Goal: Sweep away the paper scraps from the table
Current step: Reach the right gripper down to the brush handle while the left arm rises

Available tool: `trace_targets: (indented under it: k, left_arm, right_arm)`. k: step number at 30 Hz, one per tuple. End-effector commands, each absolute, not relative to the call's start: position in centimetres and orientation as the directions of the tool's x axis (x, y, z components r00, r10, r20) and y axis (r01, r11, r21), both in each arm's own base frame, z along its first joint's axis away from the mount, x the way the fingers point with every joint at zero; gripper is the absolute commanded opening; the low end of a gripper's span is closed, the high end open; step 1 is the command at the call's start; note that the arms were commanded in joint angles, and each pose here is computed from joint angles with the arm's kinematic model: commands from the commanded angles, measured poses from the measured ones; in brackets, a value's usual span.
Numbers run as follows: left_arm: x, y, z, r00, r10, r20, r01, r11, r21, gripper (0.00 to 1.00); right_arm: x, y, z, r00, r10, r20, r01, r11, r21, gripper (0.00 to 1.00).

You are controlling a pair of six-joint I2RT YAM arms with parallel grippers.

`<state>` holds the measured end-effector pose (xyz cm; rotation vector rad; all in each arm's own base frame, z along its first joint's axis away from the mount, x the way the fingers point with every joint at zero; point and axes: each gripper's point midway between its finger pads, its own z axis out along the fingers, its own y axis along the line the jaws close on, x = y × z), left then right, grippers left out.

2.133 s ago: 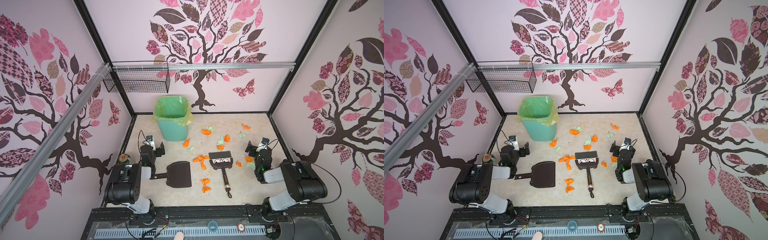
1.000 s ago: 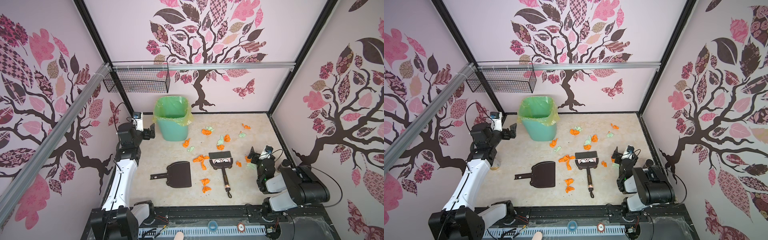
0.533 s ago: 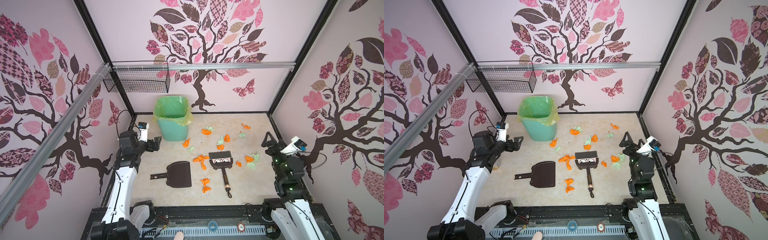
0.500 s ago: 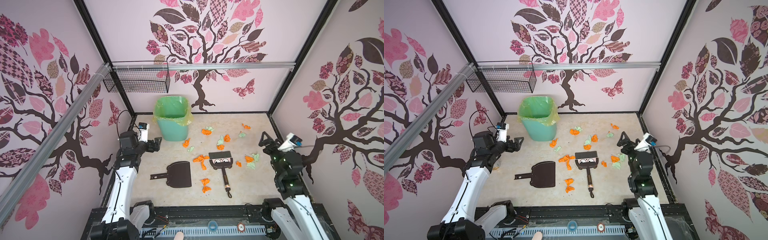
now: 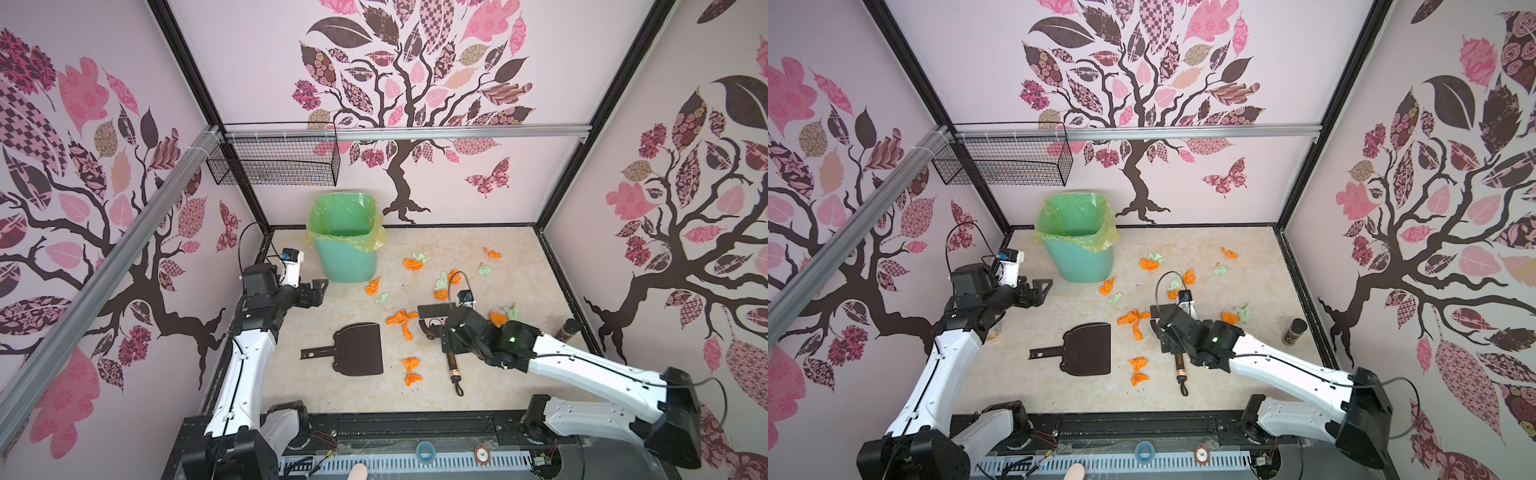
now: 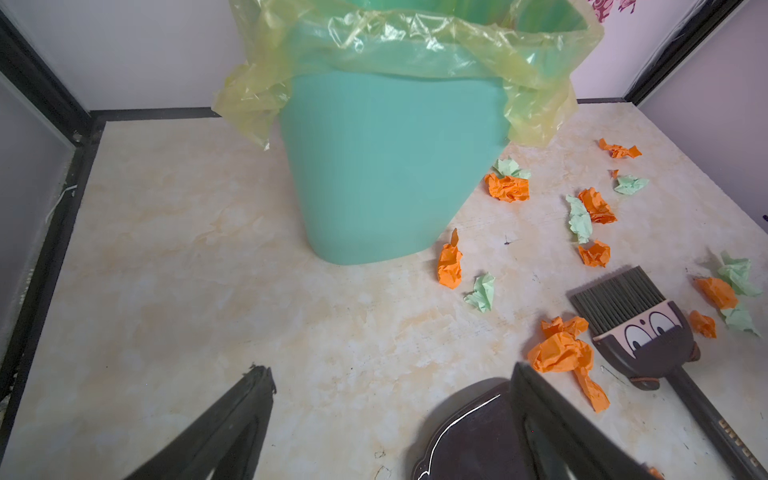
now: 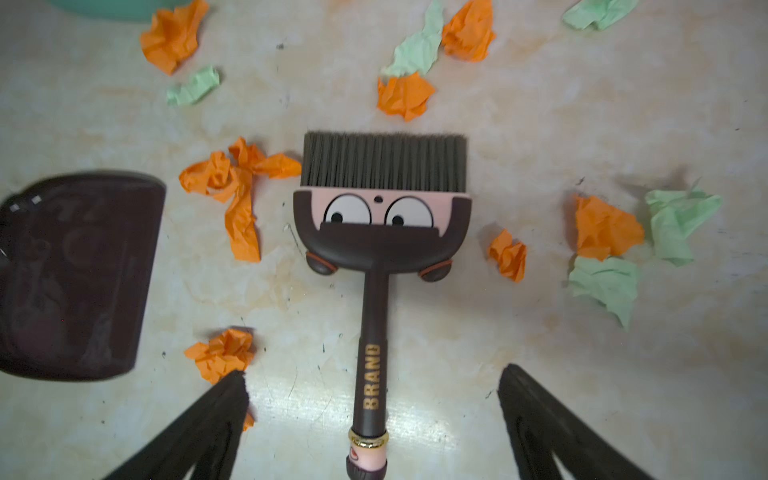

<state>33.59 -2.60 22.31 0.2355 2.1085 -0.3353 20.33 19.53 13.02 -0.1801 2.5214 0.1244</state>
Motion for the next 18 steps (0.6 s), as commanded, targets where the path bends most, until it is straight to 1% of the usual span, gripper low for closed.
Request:
trace_targets:
  k: [1, 5, 7, 15, 18]
  left_arm:
    - [32.9, -3.0, 21.0, -0.542, 0.058, -0.838, 0.324, 0.935, -0.145, 0.91]
    - [32.8, -2.9, 21.1, -0.539, 0.063, -0.840, 0.322, 0.937, -0.136, 0.91]
    - [32.7, -2.9, 20.8, -0.544, 0.067, -0.837, 0.323, 0.937, -0.135, 0.91]
    - [33.4, -2.8, 19.8, -0.571, 0.050, -0.820, 0.310, 0.937, -0.159, 0.91]
    - [33.6, -2.8, 19.3, -0.584, 0.039, -0.810, 0.304, 0.937, -0.174, 0.91]
  right_arm:
    - [18.8, 18.4, 10.5, -0.848, -0.040, -0.529, -0.074, 0.996, 0.044, 0.90]
    - [18.6, 19.0, 9.6, -0.818, 0.043, -0.574, -0.085, 0.977, 0.195, 0.74]
    - [18.8, 18.7, 9.4, -0.808, 0.063, -0.586, -0.084, 0.972, 0.221, 0.69]
    - [19.0, 19.6, 7.4, -0.822, -0.028, -0.569, -0.161, 0.970, 0.185, 0.72]
    - [19.0, 19.5, 5.9, -0.845, -0.046, -0.533, -0.164, 0.971, 0.175, 0.72]
